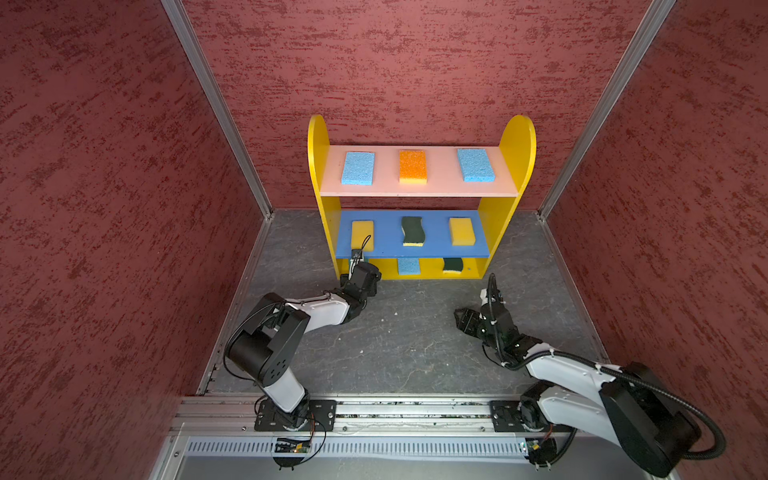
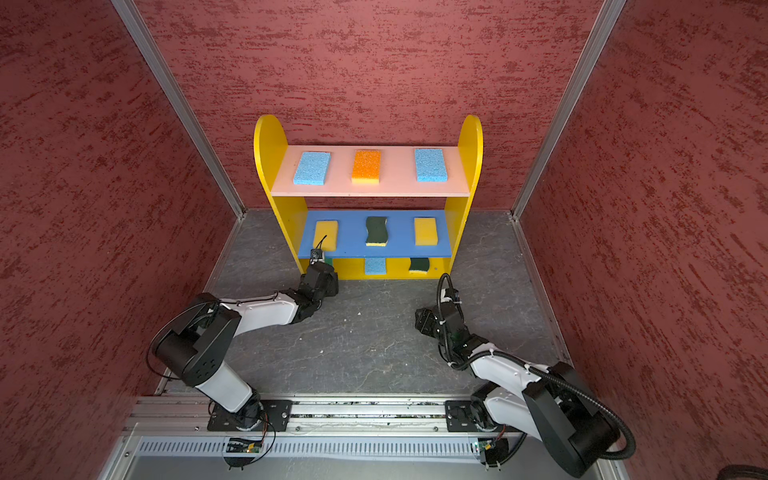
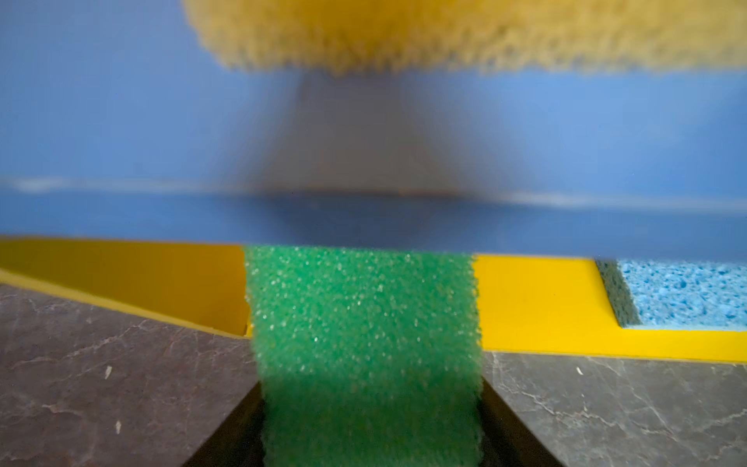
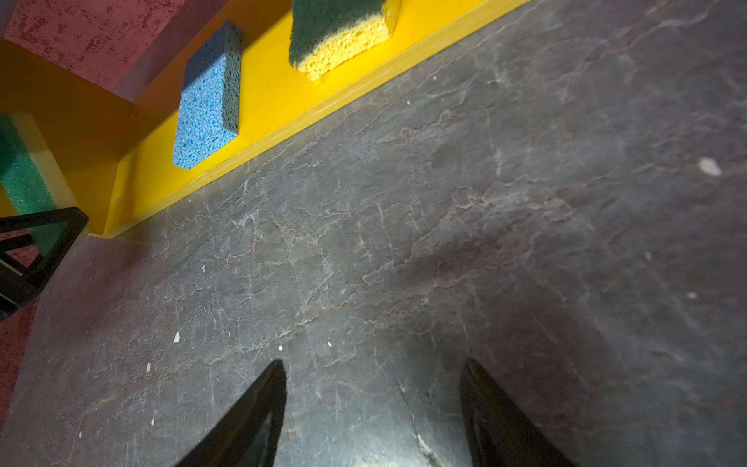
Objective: Arrange cleaning sponges on a shelf
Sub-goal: Place the cleaning sponge on the shelf.
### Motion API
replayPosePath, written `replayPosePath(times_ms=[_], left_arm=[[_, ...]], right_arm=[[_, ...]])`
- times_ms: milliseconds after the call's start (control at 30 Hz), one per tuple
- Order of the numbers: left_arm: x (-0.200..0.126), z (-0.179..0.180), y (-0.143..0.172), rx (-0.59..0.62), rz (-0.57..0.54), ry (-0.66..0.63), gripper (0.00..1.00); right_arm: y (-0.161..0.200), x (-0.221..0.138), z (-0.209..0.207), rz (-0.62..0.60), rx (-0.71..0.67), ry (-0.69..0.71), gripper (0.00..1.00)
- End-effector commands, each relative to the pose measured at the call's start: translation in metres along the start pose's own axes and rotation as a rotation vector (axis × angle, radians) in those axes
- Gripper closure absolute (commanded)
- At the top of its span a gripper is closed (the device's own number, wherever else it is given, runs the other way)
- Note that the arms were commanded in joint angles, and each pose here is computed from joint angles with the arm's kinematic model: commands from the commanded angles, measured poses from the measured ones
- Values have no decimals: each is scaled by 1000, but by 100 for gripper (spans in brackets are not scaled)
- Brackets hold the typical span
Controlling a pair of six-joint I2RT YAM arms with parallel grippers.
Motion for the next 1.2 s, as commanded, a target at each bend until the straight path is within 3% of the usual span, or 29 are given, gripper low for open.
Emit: replayPosePath(times_ms=[0,600,1167], left_arm=[[7,-5,-3,1,-11,-1,31],[34,-4,6,23,40,-65,30],[38,0,16,32,69,-80,26]], right_arm=[[3,-3,-5,-8,-5,4,31],[8,-4,-10,-2,-6,18,30],[8,-3,-9,1,-1,12,30]])
Point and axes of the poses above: each gripper's point midway between its finger pads, its own x axis out along the fingers, its own z axis along the line the jaws close on, y = z × x, the point moved 6 cm from there along -x, back along the fingers, and after that the axes turned 7 degrees about -x, right-handed, at the moved point
